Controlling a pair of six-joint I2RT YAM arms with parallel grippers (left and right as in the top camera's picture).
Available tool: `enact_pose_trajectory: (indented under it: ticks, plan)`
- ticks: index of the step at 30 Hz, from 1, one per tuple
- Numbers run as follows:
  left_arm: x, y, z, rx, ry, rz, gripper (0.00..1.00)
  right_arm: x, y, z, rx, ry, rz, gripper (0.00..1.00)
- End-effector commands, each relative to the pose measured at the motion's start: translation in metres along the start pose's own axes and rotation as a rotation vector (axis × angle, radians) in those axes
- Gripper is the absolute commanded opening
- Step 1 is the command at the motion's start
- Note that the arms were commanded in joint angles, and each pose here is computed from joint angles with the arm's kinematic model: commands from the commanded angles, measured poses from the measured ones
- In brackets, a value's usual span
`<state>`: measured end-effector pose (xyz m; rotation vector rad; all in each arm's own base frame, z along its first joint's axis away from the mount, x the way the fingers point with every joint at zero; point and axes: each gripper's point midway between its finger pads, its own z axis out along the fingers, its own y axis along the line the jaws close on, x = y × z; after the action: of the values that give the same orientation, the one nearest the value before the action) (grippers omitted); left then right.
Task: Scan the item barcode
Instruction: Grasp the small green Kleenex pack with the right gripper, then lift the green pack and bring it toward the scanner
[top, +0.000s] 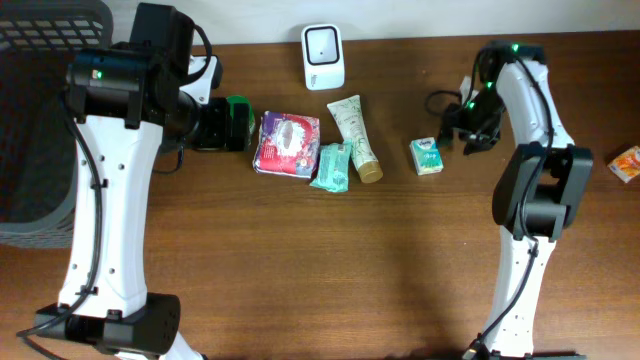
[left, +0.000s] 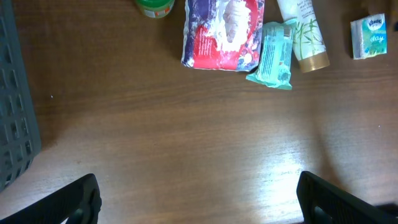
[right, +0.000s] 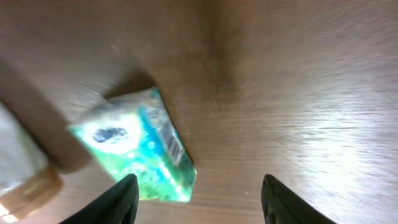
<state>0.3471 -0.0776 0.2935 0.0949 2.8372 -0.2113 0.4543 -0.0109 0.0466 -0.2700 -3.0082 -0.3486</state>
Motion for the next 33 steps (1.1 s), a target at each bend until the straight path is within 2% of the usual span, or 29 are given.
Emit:
enact_pose_trajectory:
  ticks: [1, 3, 5, 7, 9, 16, 17, 18, 19, 22, 23, 26, 27, 29, 31, 33]
  plan:
    - [0.001, 0.000, -0.006, 0.002, -0.017, 0.015, 0.99, -0.005, 0.020, -0.051, 0.074, -0.093, -0.029, 0.58]
    - [0.001, 0.000, -0.006, 0.002, -0.017, 0.015, 0.99, 0.003, 0.039, -0.055, 0.146, -0.090, -0.090, 0.58]
    - [0.001, 0.000, -0.006, 0.002, -0.017, 0.015, 0.99, 0.021, 0.059, -0.039, 0.252, -0.028, -0.170, 0.54]
    - [0.001, 0.000, -0.006, 0.002, -0.017, 0.015, 0.99, 0.025, 0.071, -0.027, 0.346, -0.024, -0.223, 0.54]
    - [0.001, 0.000, -0.006, 0.002, -0.017, 0.015, 0.99, 0.028, 0.065, -0.016, 0.522, -0.050, -0.153, 0.54]
    - [0.001, 0.000, -0.006, 0.002, -0.017, 0.015, 0.99, 0.026, 0.053, 0.048, 0.617, -0.061, -0.167, 0.49]
    - [0.001, 0.000, -0.006, 0.002, -0.017, 0.015, 0.99, 0.026, 0.053, 0.051, 0.618, -0.059, -0.167, 0.44]
    - [0.001, 0.000, -0.006, 0.002, -0.017, 0.015, 0.99, 0.026, 0.053, 0.051, 0.617, -0.060, -0.167, 0.33]
    - [0.001, 0.000, -0.006, 0.002, -0.017, 0.015, 0.99, 0.025, 0.054, 0.050, 0.614, -0.067, -0.167, 0.18]
    - [0.001, 0.000, -0.006, 0.002, -0.017, 0.015, 0.99, 0.016, 0.059, 0.037, 0.579, -0.085, -0.184, 0.06]
    - [0.001, 0.000, -0.006, 0.002, -0.017, 0.015, 0.99, 0.014, 0.062, 0.031, 0.541, -0.089, -0.177, 0.04]
    - [0.001, 0.000, -0.006, 0.002, -0.017, 0.015, 0.99, 0.004, 0.090, 0.000, 0.152, -0.069, -0.232, 0.04]
    - [0.001, 0.000, -0.006, 0.002, -0.017, 0.015, 0.99, 0.004, 0.102, -0.008, -0.085, -0.055, -0.264, 0.04]
    - [0.001, 0.000, -0.006, 0.002, -0.017, 0.015, 0.99, 0.006, 0.108, -0.022, -0.433, -0.041, -0.281, 0.04]
    - [0.001, 0.000, -0.006, 0.002, -0.017, 0.015, 0.99, 0.009, 0.105, -0.028, -0.646, -0.045, -0.281, 0.04]
    - [0.001, 0.000, -0.006, 0.002, -0.017, 0.015, 0.99, 0.009, 0.072, -0.009, -0.735, -0.030, -0.166, 0.04]
